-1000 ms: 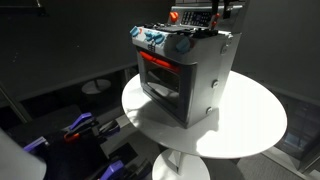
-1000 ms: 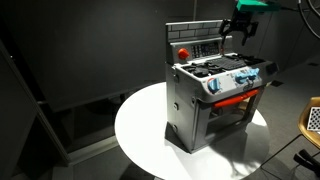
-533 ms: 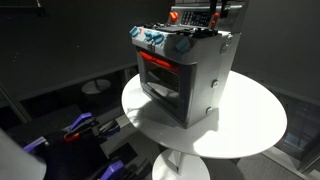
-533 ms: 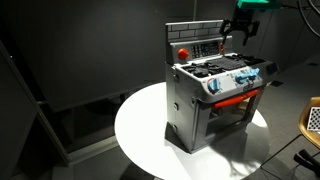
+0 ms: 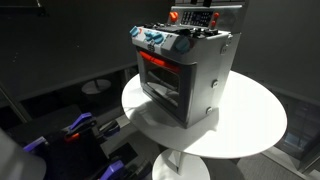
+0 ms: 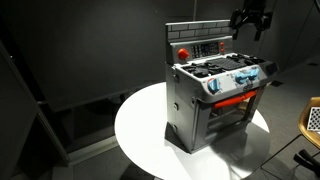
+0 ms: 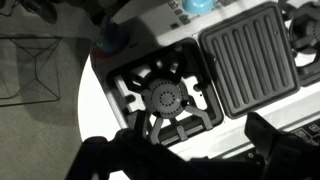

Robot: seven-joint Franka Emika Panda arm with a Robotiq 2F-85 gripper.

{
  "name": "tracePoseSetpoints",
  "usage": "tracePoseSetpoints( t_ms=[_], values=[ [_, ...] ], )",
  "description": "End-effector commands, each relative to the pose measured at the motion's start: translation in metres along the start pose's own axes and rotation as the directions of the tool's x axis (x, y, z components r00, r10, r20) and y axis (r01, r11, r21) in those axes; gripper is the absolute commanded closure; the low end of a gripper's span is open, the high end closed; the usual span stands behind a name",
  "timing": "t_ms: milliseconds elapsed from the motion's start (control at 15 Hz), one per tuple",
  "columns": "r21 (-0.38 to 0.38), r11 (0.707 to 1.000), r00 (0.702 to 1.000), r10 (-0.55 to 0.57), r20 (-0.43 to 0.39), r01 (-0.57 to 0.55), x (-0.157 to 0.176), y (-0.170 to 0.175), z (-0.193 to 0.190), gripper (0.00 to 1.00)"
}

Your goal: Press the orange button on the stove

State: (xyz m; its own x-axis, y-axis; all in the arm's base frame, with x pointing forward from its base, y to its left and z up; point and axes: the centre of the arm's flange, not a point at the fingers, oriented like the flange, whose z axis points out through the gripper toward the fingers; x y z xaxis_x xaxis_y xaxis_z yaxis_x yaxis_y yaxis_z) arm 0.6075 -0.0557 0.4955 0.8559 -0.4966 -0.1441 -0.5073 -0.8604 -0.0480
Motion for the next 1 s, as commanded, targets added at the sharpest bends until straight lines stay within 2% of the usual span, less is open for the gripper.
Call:
tracePoseSetpoints(
  t_ms=[0,467,933],
  values=[
    [-0.013,0.996,0.994,-0.092,0.066,0.093,-0.035,0.011,-0.023,0.0],
    [-0.039,0.983,0.978,-0.174,0.116,0.179,-0.093,0.027,-0.044,0.0],
    [-0.042,0.974,0.972,-0.22,0.08,0.224,-0.127,0.042,-0.054,0.0]
  ],
)
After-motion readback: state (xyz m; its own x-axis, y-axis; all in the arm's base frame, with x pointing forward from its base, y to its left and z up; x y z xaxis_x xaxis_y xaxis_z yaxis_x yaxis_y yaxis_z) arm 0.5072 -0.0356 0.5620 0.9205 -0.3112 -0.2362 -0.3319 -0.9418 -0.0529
